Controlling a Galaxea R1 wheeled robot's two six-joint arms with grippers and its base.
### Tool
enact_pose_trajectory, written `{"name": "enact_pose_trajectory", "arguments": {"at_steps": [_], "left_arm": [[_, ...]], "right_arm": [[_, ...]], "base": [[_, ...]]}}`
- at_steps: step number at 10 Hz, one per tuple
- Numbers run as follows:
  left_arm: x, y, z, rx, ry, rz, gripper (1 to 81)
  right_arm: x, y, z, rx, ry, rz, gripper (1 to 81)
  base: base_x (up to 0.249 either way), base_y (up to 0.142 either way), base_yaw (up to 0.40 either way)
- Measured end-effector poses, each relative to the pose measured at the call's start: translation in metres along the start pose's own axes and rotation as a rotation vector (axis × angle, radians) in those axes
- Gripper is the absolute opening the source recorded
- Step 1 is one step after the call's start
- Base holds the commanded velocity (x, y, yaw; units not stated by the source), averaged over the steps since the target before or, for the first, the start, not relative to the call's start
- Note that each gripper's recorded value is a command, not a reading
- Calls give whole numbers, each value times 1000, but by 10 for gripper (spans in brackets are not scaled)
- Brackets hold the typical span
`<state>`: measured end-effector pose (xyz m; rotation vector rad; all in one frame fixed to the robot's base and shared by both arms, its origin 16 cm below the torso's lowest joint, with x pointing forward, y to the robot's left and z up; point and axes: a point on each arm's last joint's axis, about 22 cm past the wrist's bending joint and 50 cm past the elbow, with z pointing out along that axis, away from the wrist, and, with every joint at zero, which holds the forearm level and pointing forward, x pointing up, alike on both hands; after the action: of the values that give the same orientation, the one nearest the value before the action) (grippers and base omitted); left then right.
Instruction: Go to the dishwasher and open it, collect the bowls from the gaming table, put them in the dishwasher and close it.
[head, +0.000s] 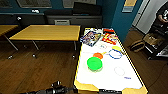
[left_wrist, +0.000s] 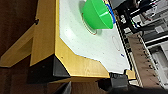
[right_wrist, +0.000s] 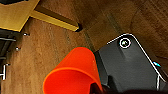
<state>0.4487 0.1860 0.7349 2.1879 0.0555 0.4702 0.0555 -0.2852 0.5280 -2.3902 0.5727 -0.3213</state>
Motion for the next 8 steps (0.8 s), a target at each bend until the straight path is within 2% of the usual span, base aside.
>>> {"name": "enact_pose_trajectory", "arguments": {"at_steps": [2,3,4,5,6,8], "left_arm": [[24,-24,-13,46,92,-88,811],[29,-35,-17,68,107,-113,811],[35,-45,-20,88,121,-124,811],[44,-46,-21,91,134,-124,811],[52,-38,-15,76,139,-115,811],[67,-1,12,7,125,-81,811]], "right_arm": [[2,-1,1,2,2,1,10],[4,-1,2,3,4,1,10],[6,-2,3,4,6,0,10],[5,-1,3,3,6,0,10],[5,-2,4,5,6,1,10],[5,-3,5,7,7,0,10]], "base": [[0,0,0],[0,0,0],[0,0,0],[0,0,0],[0,0,0],[0,0,0]]}}
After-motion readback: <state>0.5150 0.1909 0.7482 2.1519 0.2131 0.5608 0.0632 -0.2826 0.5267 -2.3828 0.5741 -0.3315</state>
